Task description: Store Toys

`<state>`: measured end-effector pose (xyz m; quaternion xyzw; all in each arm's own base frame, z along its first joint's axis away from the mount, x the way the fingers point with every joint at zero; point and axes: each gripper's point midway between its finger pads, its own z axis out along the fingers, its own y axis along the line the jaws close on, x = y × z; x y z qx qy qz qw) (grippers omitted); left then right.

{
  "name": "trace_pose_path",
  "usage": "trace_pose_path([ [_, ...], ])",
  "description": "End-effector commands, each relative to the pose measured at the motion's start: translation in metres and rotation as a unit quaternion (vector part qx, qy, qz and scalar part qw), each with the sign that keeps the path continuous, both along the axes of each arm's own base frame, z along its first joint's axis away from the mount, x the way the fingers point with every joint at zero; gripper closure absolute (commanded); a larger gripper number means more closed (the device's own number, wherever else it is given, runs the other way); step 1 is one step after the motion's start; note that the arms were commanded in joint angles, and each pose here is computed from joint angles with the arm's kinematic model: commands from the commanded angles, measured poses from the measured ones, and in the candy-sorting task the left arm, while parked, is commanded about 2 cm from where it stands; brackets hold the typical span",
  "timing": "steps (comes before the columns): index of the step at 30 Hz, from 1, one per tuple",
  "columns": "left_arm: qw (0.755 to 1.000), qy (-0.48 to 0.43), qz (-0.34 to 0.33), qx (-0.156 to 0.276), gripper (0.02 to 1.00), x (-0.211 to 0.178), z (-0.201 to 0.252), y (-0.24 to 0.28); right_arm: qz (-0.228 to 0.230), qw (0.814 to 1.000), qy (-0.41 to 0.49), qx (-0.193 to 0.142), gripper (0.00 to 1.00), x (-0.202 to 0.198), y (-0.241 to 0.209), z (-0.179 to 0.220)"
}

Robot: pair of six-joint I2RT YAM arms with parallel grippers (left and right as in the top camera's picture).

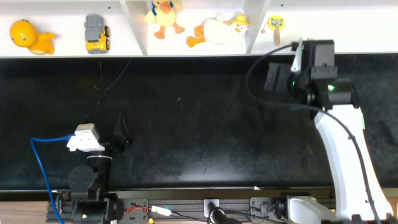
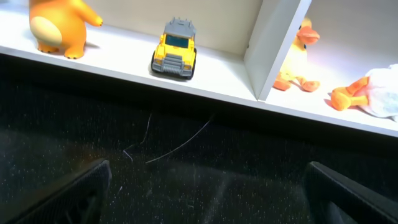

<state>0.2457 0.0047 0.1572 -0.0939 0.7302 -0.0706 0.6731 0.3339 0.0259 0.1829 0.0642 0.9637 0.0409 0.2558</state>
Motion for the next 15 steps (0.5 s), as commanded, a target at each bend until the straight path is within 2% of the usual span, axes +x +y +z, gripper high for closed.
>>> trace_pose_path([
  [1,1.0,-0.003,-0.001,-0.004,0.02,0.0,-0.001,0.0,-0.035,0.999,-0.001,0.015,0.003,-0.027,0.01,0.018],
  [4,1.0,-0.003,-0.001,-0.004,0.02,0.0,-0.001,0.0,-0.047,0.998,-0.007,0.03,0.007,-0.047,0.018,0.03],
  [7,1.0,-0.003,-0.001,-0.004,0.02,0.0,-0.001,0.0,-0.083,0.996,-0.008,0.029,0.007,-0.061,0.01,0.037],
  [12,1.0,-0.003,-0.001,-0.004,0.02,0.0,-0.001,0.0,-0.112,0.994,0.002,0.012,0.007,-0.065,-0.011,0.034],
  [15,1.0,-0.003,-0.001,-0.004,0.02,0.0,-0.001,0.0,-0.124,0.992,0.005,0.02,0.005,-0.065,-0.018,0.033],
])
